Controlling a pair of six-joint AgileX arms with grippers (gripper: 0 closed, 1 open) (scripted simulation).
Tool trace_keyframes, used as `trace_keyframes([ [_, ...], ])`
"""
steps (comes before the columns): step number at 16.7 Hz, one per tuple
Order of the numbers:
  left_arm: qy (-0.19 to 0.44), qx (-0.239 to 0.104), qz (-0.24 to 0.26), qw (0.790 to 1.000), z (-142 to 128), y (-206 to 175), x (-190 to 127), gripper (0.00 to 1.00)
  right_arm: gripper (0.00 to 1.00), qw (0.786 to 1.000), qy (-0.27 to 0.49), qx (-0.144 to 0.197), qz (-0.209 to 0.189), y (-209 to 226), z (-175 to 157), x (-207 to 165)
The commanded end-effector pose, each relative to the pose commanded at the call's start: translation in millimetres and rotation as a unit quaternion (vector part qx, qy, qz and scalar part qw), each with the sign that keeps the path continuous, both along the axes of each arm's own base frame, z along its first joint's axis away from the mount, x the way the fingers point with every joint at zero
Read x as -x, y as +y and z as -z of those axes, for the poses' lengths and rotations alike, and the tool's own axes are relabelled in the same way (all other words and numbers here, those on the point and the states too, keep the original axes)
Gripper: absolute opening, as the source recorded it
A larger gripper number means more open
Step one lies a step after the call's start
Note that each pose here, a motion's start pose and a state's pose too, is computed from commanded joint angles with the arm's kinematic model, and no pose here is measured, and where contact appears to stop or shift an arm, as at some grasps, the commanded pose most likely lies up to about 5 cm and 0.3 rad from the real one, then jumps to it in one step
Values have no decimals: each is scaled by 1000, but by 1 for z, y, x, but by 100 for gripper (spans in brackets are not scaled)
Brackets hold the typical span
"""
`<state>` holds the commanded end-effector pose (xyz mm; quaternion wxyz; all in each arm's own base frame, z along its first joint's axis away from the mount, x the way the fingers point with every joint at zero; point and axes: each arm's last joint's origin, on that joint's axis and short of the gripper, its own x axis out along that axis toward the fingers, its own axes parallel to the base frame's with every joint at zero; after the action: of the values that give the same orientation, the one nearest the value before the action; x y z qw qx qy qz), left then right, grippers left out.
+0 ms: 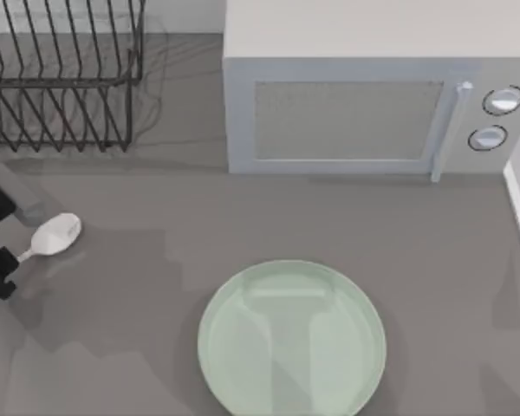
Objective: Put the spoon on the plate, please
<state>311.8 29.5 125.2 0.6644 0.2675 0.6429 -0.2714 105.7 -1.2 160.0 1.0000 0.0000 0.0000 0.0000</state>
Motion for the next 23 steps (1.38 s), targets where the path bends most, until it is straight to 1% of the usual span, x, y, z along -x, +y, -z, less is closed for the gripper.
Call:
trace_keyframes([
  [3, 6, 0, 3, 1000, -27, 0, -2, 0, 100, 1000, 0, 0, 0, 0, 0, 0],
  [7, 12, 1, 1, 1000, -73, 0, 2, 0, 100, 1000, 0, 0, 0, 0, 0, 0],
  [9, 5, 1, 0, 1000, -87, 0, 3, 0, 100, 1000, 0, 0, 0, 0, 0, 0],
  [14, 6, 0, 0, 1000, -87, 0, 3, 0, 100, 1000, 0, 0, 0, 0, 0, 0],
  [16, 8, 1, -8, 1000, -86, -2, 2, 0, 100, 1000, 0, 0, 0, 0, 0, 0],
  [19, 15, 1, -47, 999, -84, -11, -3, 0, 100, 1000, 0, 0, 0, 0, 0, 0],
  [23, 28, -2, -136, 990, -80, -36, -14, 0, 100, 1000, 0, 0, 0, 0, 0, 0],
])
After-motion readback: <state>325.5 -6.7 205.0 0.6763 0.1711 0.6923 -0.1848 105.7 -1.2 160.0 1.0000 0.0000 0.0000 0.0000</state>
